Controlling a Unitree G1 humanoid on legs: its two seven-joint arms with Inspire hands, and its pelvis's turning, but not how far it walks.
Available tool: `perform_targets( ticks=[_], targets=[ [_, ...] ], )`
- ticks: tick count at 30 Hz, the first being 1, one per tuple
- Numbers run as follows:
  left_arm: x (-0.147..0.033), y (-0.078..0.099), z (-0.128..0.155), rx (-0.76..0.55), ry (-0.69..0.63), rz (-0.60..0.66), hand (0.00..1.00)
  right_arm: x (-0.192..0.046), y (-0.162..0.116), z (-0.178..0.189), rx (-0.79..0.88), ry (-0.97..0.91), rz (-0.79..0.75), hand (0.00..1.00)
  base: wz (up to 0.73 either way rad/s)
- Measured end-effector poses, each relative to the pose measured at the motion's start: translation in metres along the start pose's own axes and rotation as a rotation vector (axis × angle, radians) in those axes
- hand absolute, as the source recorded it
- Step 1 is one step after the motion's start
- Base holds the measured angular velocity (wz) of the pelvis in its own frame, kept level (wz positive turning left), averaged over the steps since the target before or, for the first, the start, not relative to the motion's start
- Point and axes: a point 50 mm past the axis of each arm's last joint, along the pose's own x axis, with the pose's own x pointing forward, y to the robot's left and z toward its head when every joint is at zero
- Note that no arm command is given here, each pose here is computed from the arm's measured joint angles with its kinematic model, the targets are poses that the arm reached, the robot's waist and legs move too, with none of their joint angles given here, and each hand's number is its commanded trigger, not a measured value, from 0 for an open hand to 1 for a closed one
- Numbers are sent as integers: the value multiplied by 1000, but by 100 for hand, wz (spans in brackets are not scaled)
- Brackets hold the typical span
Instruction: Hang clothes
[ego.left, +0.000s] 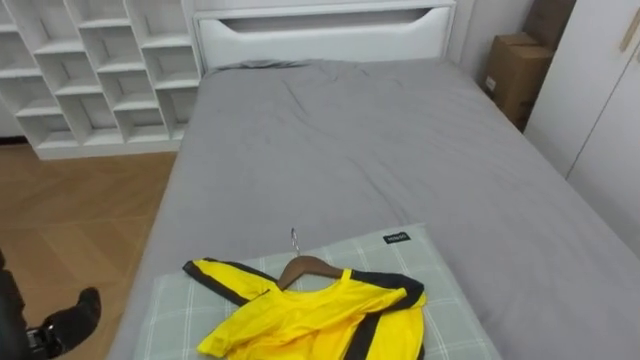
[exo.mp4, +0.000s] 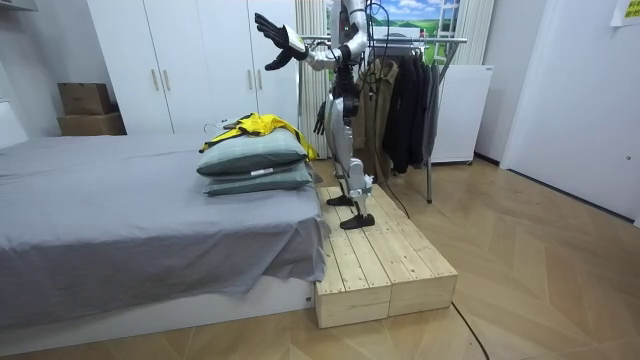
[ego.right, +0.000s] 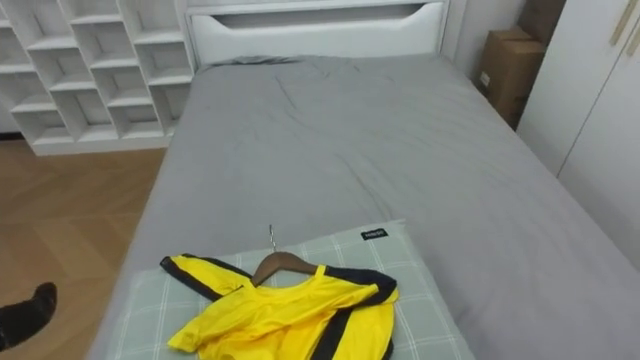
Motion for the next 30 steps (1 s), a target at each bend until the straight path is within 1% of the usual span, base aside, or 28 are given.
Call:
perform_targets(
  ticks=[7, 14, 18, 21, 25, 30],
  targets=[
    [-5, -9, 6, -14, -20, -46, 0, 0, 1, 3, -4, -6, 27, 0, -7],
    [-11, -20, 16, -1, -77, -107, 0, 1, 2, 5, -9, -10, 27, 0, -2],
    [-5, -27, 23, 3, -104, -129, 0, 2, 3, 8, -13, -14, 29, 0, 0],
    [-1, -33, 24, 38, -116, -157, 0, 2, 3, 7, -14, -5, 29, 0, 0],
    [-1, -35, 25, 69, -135, -193, 0, 2, 4, 8, -13, -7, 31, 0, 0],
    [-1, -36, 25, 86, -145, -205, 0, 2, 4, 8, -13, -6, 25, 0, 0]
  ],
)
